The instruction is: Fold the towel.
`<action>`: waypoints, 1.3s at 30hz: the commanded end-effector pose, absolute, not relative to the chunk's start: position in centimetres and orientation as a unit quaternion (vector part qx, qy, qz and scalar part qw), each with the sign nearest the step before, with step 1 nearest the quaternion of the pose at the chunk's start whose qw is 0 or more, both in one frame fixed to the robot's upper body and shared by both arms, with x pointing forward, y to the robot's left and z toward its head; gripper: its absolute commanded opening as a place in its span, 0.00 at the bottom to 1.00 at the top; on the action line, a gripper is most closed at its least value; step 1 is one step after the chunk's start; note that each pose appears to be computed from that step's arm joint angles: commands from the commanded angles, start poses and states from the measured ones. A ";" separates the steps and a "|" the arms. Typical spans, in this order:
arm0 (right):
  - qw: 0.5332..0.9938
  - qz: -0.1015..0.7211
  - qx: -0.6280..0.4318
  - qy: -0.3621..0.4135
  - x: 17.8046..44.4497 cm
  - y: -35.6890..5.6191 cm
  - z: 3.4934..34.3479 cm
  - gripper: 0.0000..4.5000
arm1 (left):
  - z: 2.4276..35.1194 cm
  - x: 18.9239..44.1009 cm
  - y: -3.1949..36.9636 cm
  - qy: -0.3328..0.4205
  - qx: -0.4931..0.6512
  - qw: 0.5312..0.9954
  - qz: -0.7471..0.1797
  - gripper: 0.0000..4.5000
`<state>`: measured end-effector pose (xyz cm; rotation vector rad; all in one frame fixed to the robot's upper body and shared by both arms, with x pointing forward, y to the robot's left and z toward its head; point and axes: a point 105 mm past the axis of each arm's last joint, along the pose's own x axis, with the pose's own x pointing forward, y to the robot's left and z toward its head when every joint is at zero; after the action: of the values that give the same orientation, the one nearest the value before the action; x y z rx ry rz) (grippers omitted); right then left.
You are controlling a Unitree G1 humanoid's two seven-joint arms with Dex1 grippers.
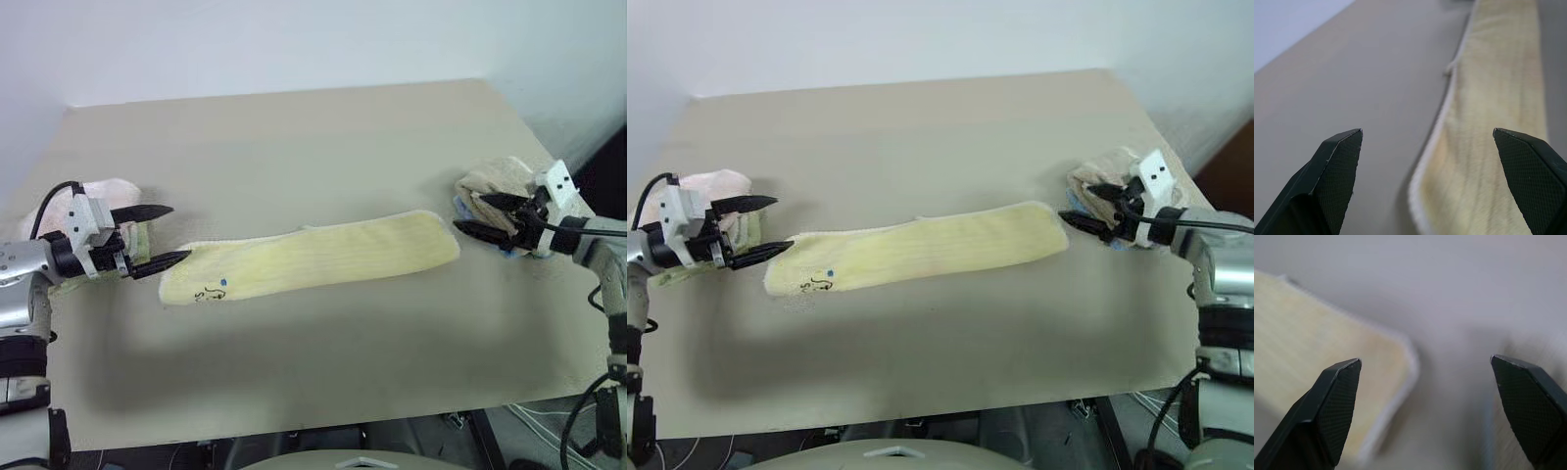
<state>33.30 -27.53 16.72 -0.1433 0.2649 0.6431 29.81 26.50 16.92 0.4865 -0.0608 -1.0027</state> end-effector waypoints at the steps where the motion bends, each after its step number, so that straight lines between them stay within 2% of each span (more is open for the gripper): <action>1: 0.948 0.299 -0.013 0.104 32.3 -27.3 19.0 0.99 | 18.2 28.7 25.0 -0.078 0.269 0.818 -0.502 1.00; 4: 0.947 0.290 0.044 0.131 31.1 -27.0 18.1 0.99 | 18.0 28.1 24.0 -0.105 0.289 0.797 -0.519 1.00; 10: 0.935 0.255 0.184 0.164 29.6 -26.6 16.6 0.99 | 17.5 27.5 23.9 -0.124 0.280 0.787 -0.536 1.00; 16: 0.930 0.224 0.230 0.181 28.5 -25.9 14.8 0.99 | 16.7 27.0 24.2 -0.126 0.244 0.795 -0.541 1.00; 21: 0.926 0.195 0.263 0.187 28.7 -25.9 13.6 0.99 | 15.8 26.8 24.3 -0.101 0.218 0.802 -0.548 1.00; 29: 0.922 0.173 0.289 0.189 29.6 -24.7 12.1 0.99 | 15.3 26.9 23.2 -0.107 0.191 0.809 -0.545 1.00; 39: 0.920 0.168 0.308 0.177 31.1 -23.4 11.7 0.99 | 14.8 26.9 22.6 -0.101 0.164 0.810 -0.554 1.00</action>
<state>30.70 -23.53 10.80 0.6290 0.4033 0.3348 26.98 22.85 14.04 0.3397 -0.1800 -1.1813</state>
